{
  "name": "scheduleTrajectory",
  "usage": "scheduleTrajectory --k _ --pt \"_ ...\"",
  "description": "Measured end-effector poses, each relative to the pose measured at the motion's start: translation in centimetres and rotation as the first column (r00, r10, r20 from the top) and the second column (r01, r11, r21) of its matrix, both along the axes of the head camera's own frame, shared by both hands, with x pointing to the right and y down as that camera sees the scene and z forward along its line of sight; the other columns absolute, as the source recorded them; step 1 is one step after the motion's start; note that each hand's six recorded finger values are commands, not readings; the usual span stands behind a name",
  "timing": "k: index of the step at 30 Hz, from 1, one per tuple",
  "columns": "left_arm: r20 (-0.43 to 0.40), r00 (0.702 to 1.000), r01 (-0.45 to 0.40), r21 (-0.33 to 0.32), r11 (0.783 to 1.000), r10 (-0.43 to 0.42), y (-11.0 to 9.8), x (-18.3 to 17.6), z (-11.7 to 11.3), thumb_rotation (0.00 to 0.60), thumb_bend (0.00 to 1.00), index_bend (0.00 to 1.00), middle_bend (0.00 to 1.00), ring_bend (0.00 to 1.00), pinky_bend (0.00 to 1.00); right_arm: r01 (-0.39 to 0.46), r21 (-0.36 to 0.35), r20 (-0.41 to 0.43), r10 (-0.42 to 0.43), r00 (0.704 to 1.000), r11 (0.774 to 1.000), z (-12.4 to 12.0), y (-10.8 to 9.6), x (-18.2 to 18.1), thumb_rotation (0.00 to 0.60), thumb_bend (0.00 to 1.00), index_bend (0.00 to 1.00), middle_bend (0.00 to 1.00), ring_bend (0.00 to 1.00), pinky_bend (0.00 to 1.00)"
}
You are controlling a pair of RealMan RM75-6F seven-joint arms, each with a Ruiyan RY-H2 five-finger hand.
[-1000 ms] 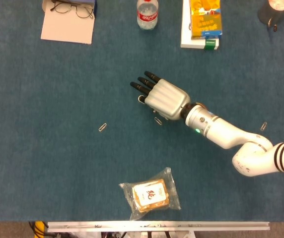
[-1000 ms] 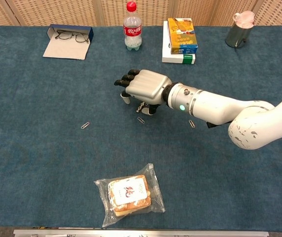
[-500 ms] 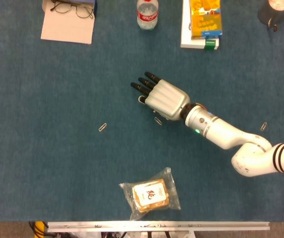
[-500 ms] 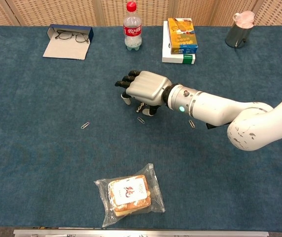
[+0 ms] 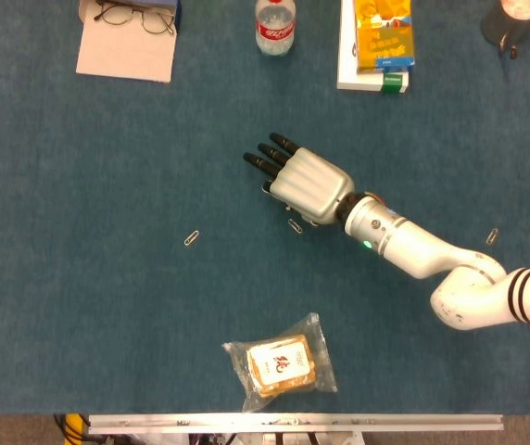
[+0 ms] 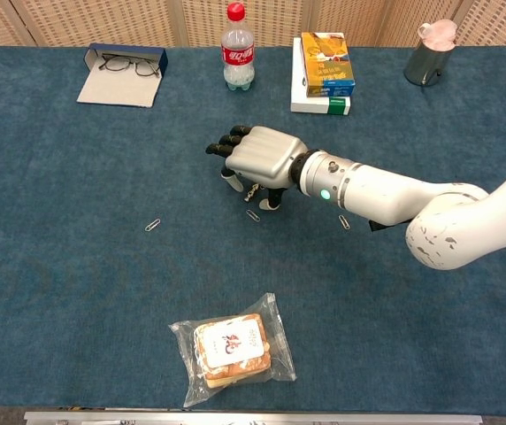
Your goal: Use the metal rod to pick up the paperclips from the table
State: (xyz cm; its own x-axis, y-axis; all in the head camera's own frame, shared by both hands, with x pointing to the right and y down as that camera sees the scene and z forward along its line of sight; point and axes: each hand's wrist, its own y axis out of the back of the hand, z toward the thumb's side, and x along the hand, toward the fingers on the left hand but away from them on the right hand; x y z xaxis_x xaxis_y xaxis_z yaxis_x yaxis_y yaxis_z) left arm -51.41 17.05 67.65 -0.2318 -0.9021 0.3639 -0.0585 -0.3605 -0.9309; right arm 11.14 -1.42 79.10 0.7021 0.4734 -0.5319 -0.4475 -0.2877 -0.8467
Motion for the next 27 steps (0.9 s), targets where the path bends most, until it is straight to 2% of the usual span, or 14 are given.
scheduleTrajectory --k 27 --pt "-0.007 1.0 0.006 -0.004 1.0 -0.006 0.15 -0.26 0.16 0.6 0.35 0.26 0.0 0.0 0.1 -0.011 0.0 -0.012 0.011 1.0 1.0 0.47 -0.47 -0.66 0.6 0.21 0.52 0.04 0.0 0.06"
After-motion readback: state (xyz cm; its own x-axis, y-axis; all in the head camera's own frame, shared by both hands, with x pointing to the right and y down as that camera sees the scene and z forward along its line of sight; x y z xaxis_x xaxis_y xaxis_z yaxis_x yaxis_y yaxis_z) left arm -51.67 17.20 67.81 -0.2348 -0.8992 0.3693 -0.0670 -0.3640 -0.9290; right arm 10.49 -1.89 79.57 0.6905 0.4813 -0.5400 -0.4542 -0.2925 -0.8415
